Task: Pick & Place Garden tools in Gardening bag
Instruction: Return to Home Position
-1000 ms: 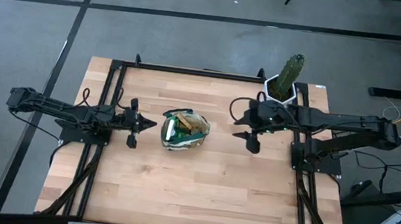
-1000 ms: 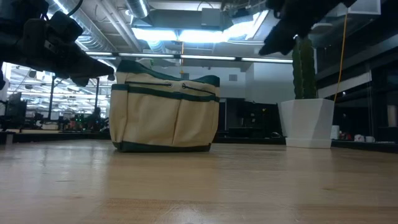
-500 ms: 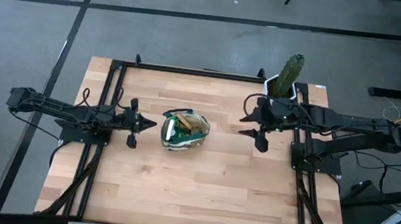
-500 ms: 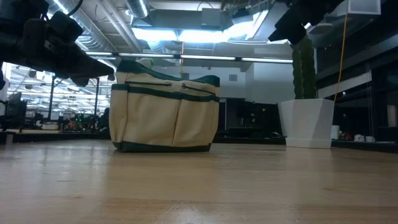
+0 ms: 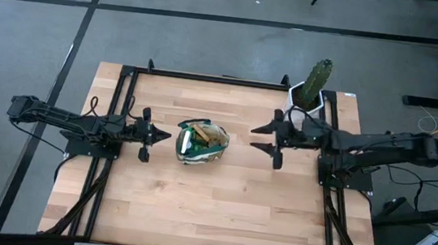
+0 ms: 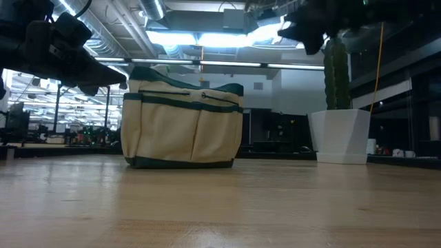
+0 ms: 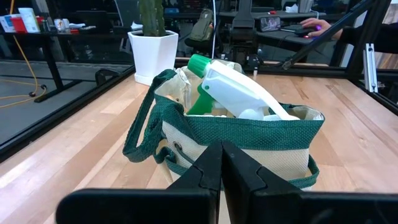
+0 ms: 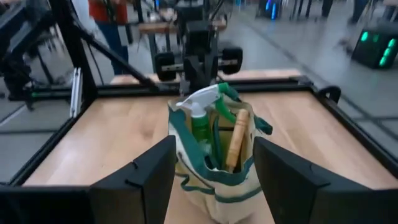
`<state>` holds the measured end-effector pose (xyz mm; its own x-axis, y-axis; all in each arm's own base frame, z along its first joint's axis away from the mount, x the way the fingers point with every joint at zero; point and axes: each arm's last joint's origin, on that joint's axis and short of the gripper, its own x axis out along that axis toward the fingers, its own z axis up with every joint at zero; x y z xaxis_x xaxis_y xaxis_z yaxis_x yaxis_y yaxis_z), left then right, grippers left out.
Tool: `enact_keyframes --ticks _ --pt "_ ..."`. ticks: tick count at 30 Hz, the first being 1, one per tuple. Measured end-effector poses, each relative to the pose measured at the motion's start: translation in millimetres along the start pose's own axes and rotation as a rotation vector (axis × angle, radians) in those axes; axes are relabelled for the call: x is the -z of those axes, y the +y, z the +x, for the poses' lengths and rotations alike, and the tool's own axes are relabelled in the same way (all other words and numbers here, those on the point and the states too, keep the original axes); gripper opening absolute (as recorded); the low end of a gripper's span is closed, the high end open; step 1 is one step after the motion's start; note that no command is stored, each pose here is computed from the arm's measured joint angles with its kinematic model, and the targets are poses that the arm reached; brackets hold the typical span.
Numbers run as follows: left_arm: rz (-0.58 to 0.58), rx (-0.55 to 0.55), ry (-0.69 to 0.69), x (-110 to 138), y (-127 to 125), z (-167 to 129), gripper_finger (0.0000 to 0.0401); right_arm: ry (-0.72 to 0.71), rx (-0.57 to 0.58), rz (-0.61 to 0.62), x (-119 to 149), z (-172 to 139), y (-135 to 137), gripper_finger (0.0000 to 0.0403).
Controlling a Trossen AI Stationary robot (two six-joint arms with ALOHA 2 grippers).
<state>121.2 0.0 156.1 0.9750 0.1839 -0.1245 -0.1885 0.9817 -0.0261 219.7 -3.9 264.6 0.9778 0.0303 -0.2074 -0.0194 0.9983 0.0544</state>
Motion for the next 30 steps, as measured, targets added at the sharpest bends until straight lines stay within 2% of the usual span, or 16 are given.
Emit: enact_keyframes --ticks 3,6,11,30 --pt "0.000 0.000 0.000 0.0 0.0 0.0 0.0004 -0.077 0.000 -0.004 20.3 -0.2 -1.4 0.0215" --pt "0.000 0.000 0.000 0.0 0.0 0.0 0.0004 -0.027 0.002 -0.001 38.1 -2.3 -2.0 0.0215" --pt "0.000 0.000 0.000 0.0 0.0 0.0 0.0004 -0.005 0.003 0.000 47.8 -3.6 -2.4 0.0215" --pt "0.000 0.000 0.000 0.0 0.0 0.0 0.0004 -0.006 0.002 0.000 47.7 -3.7 -2.3 0.0215"
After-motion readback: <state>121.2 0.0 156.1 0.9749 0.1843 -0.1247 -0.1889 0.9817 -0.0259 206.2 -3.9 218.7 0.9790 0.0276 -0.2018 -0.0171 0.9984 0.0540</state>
